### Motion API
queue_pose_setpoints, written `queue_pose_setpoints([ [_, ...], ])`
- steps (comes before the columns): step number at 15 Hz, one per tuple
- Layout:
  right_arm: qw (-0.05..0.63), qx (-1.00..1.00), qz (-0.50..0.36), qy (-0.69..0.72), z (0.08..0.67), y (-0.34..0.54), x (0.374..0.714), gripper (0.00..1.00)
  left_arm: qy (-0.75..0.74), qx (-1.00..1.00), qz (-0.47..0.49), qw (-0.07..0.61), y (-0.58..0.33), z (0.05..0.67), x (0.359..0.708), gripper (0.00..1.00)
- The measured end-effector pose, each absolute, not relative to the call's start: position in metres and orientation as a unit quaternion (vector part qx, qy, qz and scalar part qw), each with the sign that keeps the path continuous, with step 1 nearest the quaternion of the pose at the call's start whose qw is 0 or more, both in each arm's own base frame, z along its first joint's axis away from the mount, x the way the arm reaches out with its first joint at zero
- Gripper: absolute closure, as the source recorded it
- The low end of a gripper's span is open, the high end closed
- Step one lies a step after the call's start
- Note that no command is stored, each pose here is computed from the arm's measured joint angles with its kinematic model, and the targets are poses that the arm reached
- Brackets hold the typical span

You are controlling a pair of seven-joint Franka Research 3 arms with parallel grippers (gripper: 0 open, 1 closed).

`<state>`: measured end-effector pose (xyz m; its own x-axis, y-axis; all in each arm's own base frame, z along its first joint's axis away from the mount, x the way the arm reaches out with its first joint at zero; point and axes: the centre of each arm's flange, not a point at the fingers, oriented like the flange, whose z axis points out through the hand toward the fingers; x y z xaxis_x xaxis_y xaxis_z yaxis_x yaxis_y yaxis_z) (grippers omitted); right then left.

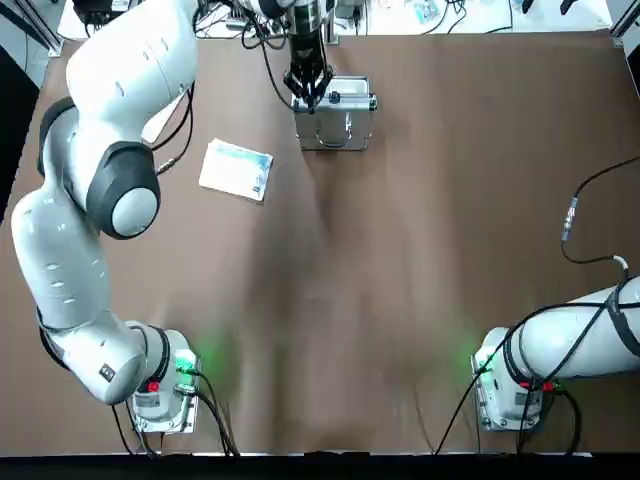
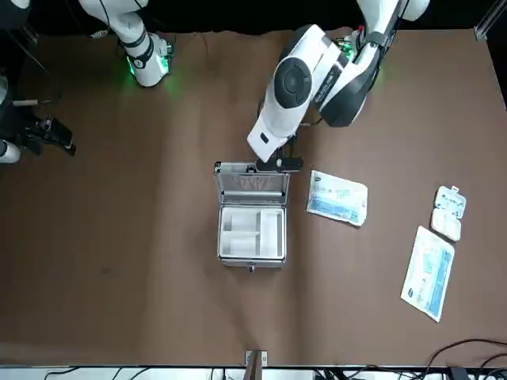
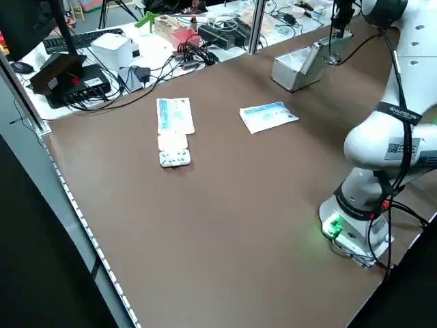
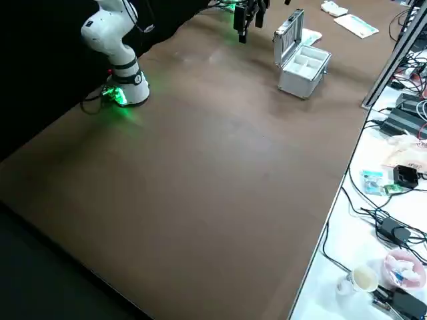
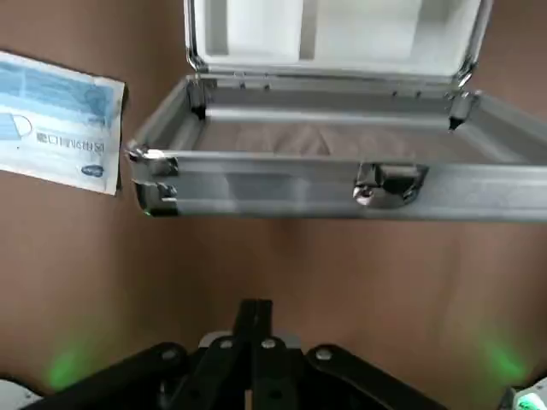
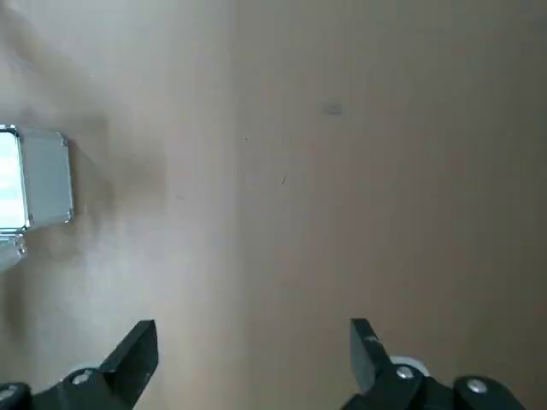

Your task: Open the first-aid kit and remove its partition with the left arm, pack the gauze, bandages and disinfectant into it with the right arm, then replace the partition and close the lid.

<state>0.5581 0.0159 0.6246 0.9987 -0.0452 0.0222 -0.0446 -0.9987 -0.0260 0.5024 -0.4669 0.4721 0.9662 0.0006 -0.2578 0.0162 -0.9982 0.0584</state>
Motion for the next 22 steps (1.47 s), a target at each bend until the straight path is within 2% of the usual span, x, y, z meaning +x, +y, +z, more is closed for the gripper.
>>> queue_pose_setpoints([
  [4,0.013,-1.000,-0.011,0.022,0.625,0.016,0.558,0.01,0.003,0.989,-0.146,0.017,-0.472,0.446,0.501,0.97],
  [8,0.013,-1.000,-0.011,0.021,0.625,0.016,0.558,0.01,0.018,0.994,-0.099,0.043,-0.478,0.419,0.528,0.97],
  [11,0.013,-1.000,-0.011,0.021,0.625,0.016,0.558,0.01,0.017,0.998,-0.030,0.049,-0.476,0.421,0.548,0.97],
  [16,0.013,-1.000,-0.009,0.014,0.624,0.023,0.557,0.01,0.033,0.998,0.026,0.055,-0.455,0.434,0.578,0.95],
  [22,0.013,-1.000,-0.008,0.014,0.624,0.024,0.557,0.01,0.034,0.997,0.033,0.058,-0.452,0.441,0.581,0.91],
])
